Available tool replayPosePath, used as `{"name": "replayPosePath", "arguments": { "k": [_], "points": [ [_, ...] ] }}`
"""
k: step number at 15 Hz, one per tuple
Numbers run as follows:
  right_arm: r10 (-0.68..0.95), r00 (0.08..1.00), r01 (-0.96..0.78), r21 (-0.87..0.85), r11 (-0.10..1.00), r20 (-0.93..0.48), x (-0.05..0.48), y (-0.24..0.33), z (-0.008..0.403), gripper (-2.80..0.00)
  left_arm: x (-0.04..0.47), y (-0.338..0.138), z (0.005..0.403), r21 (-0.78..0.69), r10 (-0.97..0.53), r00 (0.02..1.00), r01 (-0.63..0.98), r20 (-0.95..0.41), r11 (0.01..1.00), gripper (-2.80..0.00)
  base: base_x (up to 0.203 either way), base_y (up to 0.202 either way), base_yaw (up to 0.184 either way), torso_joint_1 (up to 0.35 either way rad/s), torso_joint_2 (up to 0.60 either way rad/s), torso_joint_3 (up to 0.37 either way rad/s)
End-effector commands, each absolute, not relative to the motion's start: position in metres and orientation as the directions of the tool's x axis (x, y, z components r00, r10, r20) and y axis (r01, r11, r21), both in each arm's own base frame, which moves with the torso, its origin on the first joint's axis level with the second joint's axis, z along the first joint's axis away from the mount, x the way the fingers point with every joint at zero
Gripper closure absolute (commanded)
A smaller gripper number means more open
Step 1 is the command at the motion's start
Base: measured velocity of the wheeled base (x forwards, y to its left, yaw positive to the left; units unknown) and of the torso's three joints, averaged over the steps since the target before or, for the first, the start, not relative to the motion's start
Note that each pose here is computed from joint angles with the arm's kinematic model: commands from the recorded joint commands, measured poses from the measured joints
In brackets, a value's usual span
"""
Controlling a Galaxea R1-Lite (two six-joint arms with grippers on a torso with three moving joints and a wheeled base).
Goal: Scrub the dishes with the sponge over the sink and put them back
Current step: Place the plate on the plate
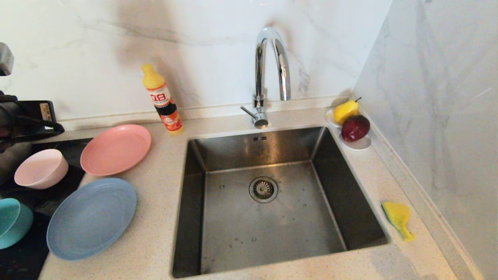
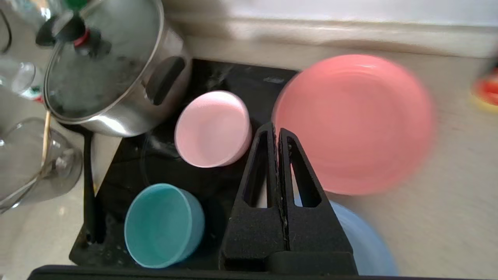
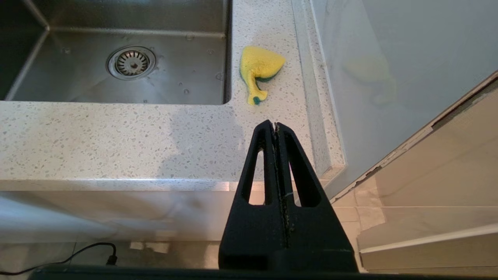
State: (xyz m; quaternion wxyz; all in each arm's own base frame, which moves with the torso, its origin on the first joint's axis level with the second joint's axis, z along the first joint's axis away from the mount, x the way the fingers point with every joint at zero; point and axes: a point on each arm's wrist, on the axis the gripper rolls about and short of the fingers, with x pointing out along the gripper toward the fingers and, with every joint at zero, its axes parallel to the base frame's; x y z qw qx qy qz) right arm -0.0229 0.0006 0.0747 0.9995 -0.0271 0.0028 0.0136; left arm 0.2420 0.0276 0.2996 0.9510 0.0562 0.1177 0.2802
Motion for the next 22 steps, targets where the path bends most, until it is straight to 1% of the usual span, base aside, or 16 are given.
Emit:
{"name": "replayPosePath", "arguments": {
  "k": [1,3,7,10,12,13,16,21,22],
  "points": [
    [0.028,1.000,-0.028,-0.055,0.998,-0.008,-0.023,0.001,0.075,0.00,0.266,0.047,0.285,0.188,0.544,0.798,-0.510,-0.261,0.839,0.00,0.000,0.000,0.000,0.000,0.00,0.000],
    [0.028,1.000,-0.028,-0.055,0.998,-0.006,-0.023,0.001,0.075,0.00,0.267,0.063,0.274,0.174,0.478,0.787,-0.447,-0.391,0.878,0.00,0.000,0.000,0.000,0.000,0.00,0.000],
    [0.028,1.000,-0.028,-0.055,0.998,-0.007,-0.023,0.001,0.075,0.00,0.279,0.110,0.257,0.004,0.392,0.702,-0.485,-0.594,0.875,0.00,0.000,0.000,0.000,0.000,0.00,0.000],
    [0.028,1.000,-0.028,-0.055,0.998,-0.007,-0.023,0.001,0.075,0.00,0.287,0.137,0.237,-0.110,0.306,0.649,-0.518,-0.696,0.849,0.00,0.000,0.000,0.000,0.000,0.00,0.000],
    [0.028,1.000,-0.028,-0.055,0.998,-0.008,-0.023,0.001,0.075,0.00,0.290,0.140,0.226,-0.155,0.268,0.633,-0.531,-0.727,0.833,0.00,0.000,0.000,0.000,0.000,0.00,0.000],
    [0.028,1.000,-0.028,-0.055,0.998,-0.006,-0.023,0.001,0.075,0.00,0.292,0.141,0.222,-0.175,0.247,0.631,-0.529,-0.735,0.830,-2.80,0.000,0.000,0.000,0.000,0.00,0.000],
    [0.028,1.000,-0.028,-0.055,0.998,-0.007,-0.023,0.001,0.075,0.00,0.294,0.141,0.209,-0.212,0.200,0.616,-0.529,-0.762,0.822,-2.80,0.000,0.000,0.000,0.000,0.00,0.000],
    [0.028,1.000,-0.028,-0.055,0.998,-0.006,-0.023,0.001,0.075,0.00,0.303,0.145,0.194,-0.246,0.183,0.593,-0.567,-0.784,0.786,-2.80,0.000,0.000,0.000,0.000,0.00,0.000],
    [0.028,1.000,-0.028,-0.055,0.998,-0.008,-0.023,0.001,0.075,0.00,0.305,0.146,0.192,-0.258,0.184,0.601,-0.572,-0.778,0.779,-2.80,0.000,0.000,0.000,0.000,0.00,0.000]
  ]
}}
